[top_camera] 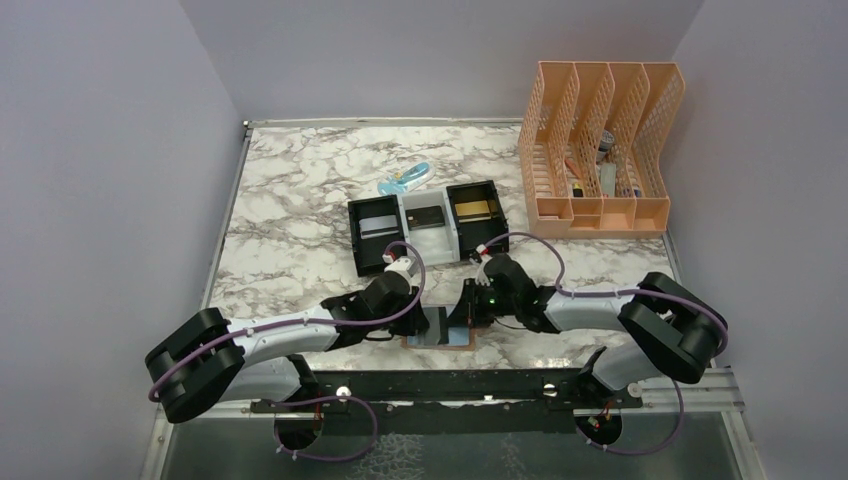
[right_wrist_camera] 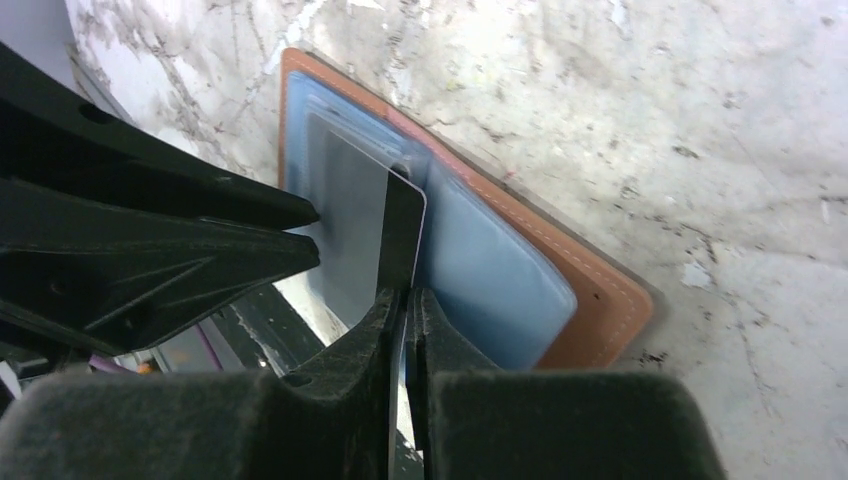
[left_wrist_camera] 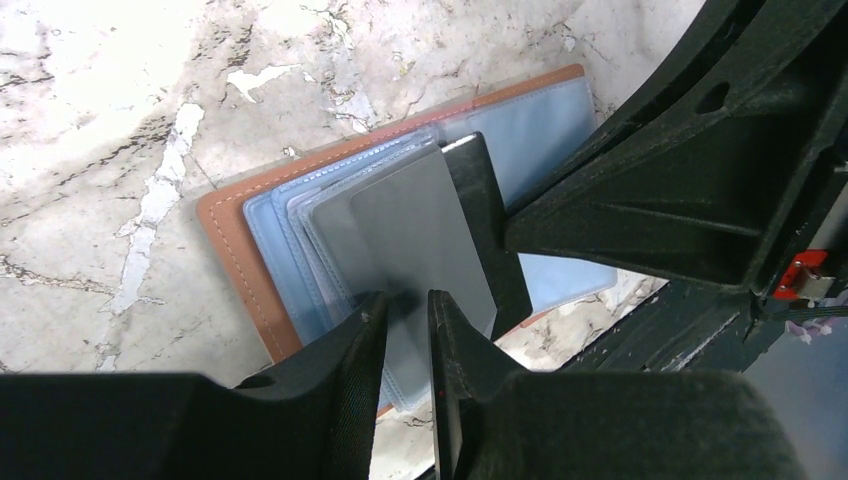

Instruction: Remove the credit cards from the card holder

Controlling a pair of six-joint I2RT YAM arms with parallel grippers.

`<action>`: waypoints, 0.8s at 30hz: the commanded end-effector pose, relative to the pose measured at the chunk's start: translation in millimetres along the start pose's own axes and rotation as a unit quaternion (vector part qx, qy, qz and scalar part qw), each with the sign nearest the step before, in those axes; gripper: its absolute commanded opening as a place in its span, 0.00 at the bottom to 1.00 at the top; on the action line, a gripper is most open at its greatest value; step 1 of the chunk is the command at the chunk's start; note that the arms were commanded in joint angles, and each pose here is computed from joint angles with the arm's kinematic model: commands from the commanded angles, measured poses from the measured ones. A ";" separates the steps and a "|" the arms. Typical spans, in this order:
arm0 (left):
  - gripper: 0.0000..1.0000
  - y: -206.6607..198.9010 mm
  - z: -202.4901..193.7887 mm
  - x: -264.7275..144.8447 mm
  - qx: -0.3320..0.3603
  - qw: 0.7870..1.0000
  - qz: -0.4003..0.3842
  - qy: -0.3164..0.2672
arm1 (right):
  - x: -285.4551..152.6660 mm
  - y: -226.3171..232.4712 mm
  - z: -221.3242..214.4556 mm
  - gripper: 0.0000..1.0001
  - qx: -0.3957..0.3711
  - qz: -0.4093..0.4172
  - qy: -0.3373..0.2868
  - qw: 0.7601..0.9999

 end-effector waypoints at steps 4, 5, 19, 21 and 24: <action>0.25 17.6 -8.7 -0.2 0.007 0.999 0.044 0.012 | 2.7 -5.4 -2.1 0.23 0.051 -0.005 -0.027 0.998; 0.25 18.1 -8.9 -0.5 0.007 0.999 0.044 0.012 | 3.6 -5.6 -3.0 0.27 0.052 -0.002 -0.027 0.998; 0.24 23.9 -14.1 -2.3 0.004 0.999 0.048 0.017 | 4.5 -12.1 -12.0 0.03 0.066 0.006 -0.044 0.997; 0.24 23.8 -14.2 -2.3 0.005 0.999 0.048 0.018 | 0.9 -12.5 -11.2 0.01 0.057 0.001 -0.049 0.997; 0.24 23.2 -14.1 -2.6 0.006 0.999 0.048 0.018 | -4.8 -15.4 -12.9 0.01 0.054 -0.014 -0.056 0.997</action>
Point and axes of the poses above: each gripper's point midway between its finger pads, its own x axis out along the fingers, its own y axis along the line the jaws close on, z = x × y, the point moved 6 cm from there along -x, back along the fingers, and after that the axes turned 15 degrees about -x, right-handed, at the moved point
